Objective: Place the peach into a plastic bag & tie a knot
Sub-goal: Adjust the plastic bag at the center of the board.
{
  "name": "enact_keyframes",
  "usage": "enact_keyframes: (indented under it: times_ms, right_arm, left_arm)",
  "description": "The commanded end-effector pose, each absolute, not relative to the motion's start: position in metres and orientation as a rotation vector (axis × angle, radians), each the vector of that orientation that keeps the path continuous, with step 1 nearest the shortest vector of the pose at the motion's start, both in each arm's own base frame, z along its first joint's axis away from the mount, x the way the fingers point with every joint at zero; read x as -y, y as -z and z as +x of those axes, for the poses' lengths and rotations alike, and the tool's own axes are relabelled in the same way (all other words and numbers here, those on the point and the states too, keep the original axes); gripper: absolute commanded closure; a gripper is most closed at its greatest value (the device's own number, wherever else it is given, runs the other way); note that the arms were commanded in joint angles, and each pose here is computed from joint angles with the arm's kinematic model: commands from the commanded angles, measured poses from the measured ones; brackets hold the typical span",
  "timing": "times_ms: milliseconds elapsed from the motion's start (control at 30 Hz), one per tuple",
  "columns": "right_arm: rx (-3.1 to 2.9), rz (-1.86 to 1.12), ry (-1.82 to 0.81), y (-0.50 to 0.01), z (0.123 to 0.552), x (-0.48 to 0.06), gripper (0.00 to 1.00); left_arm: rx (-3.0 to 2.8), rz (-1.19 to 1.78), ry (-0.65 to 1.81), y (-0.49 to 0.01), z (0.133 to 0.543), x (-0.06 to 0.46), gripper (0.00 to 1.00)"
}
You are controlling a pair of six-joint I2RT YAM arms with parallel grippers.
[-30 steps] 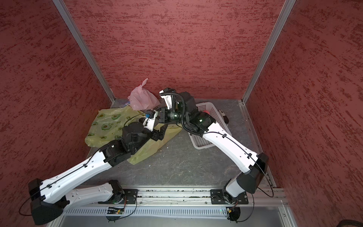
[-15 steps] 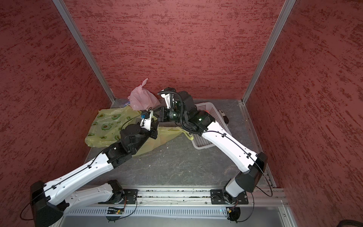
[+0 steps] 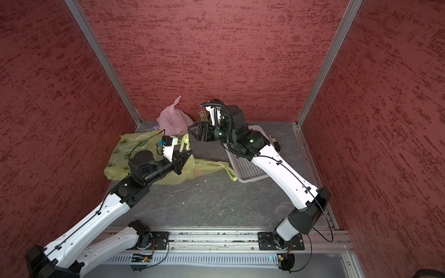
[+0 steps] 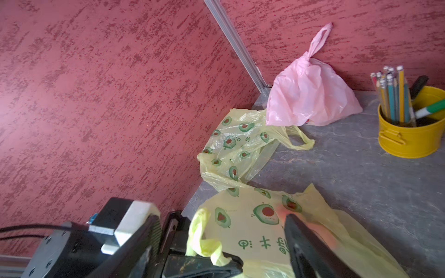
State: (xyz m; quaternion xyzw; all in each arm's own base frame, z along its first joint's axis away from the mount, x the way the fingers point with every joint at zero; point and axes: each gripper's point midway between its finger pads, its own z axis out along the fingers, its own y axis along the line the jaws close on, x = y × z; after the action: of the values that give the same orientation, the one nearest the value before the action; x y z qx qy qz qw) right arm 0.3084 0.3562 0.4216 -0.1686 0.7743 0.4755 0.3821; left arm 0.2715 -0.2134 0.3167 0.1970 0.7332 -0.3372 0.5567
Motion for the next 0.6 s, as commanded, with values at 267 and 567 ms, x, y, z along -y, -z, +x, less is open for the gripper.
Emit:
enact_keyframes:
  times_ms: [267, 567]
  right_arm:
    - [-1.994, -0.666, -1.317, -0.395, 0.275, -0.372, 0.28]
    - [-2.005, -0.666, -1.312, -0.386, 0.289, -0.384, 0.55]
  left_arm:
    - [-1.717, 0.49, 0.948, -0.333, 0.266, 0.224, 1.0]
    - [-1.71, 0.495, 0.961, -0.337, 0.263, 0.224, 1.0]
